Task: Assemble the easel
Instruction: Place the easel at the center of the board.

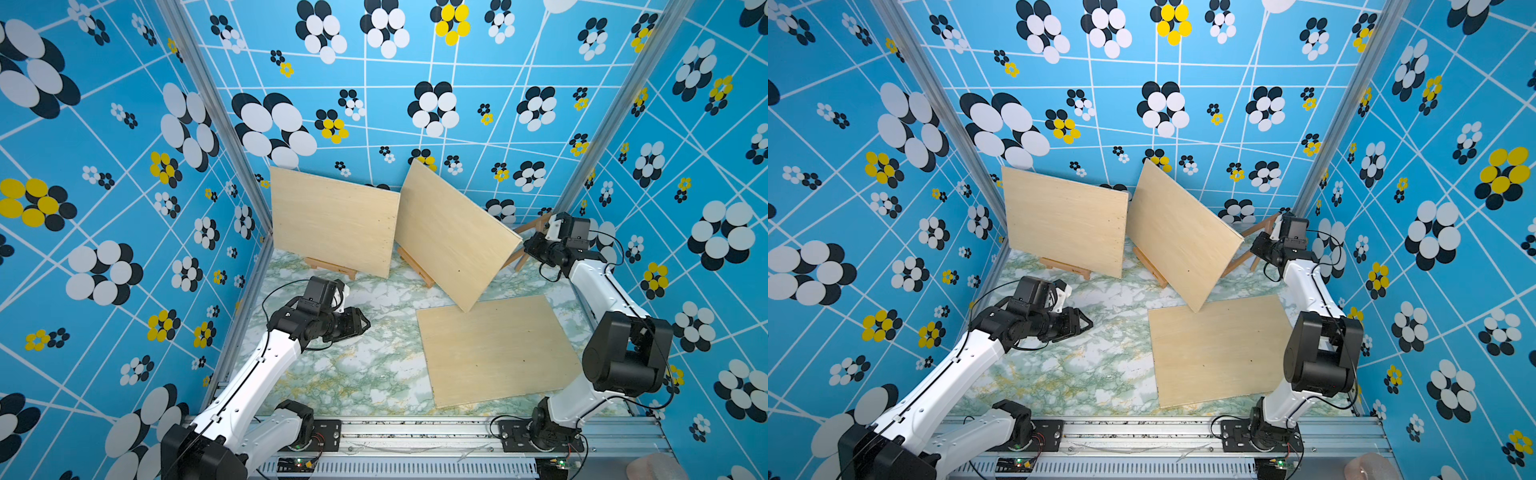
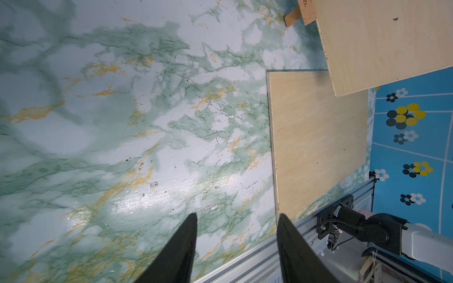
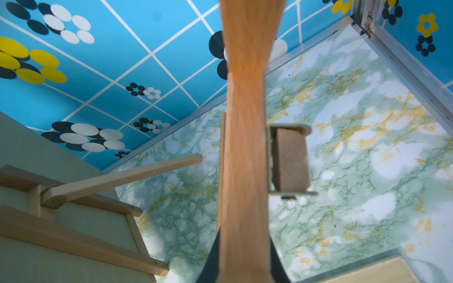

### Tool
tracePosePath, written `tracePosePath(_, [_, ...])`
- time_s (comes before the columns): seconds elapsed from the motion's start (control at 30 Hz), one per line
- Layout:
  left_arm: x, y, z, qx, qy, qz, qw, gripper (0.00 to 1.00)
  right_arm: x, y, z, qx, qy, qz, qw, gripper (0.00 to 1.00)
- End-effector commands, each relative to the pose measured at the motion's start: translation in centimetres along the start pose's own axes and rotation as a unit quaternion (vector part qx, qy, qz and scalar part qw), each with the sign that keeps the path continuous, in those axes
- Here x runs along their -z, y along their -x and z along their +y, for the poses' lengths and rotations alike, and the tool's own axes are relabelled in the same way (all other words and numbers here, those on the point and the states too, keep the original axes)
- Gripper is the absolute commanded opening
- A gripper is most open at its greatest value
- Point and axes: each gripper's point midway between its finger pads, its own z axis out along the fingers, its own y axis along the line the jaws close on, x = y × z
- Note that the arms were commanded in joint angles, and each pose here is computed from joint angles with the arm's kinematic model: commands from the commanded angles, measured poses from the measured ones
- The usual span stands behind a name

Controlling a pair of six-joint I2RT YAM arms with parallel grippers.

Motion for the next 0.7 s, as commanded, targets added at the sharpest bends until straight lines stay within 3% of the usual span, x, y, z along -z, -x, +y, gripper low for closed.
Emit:
tracePosePath(0.0, [-0.2,0.3,-0.3,-0.012,-0.002,-0.003,1.000,0.55,-0.9,-1.0,-0.2,0.024,0.008,0.026,0.999,0.00])
tracePosePath(0.2, [-0.7,0.9,-0.5,-0.014,0.006,0.003,1.000,0.55,0.6,0.9,-1.5,0.011,-0.010,-0.012,1.000,0.00])
tracePosePath(0.43, [-2.3,2.1,-2.4,-0.035,0.006,0.018,0.999,0.55,5.5,4.9,-5.5,0.006,-0.114,-0.099,0.988,0.00])
tracePosePath(0.67, [-3.5,1.7,-2.5,-0.035,0.008,0.029,0.999,0.55,1.5,2.7,-6.1,-0.019,-0.082,-0.051,0.995,0.00])
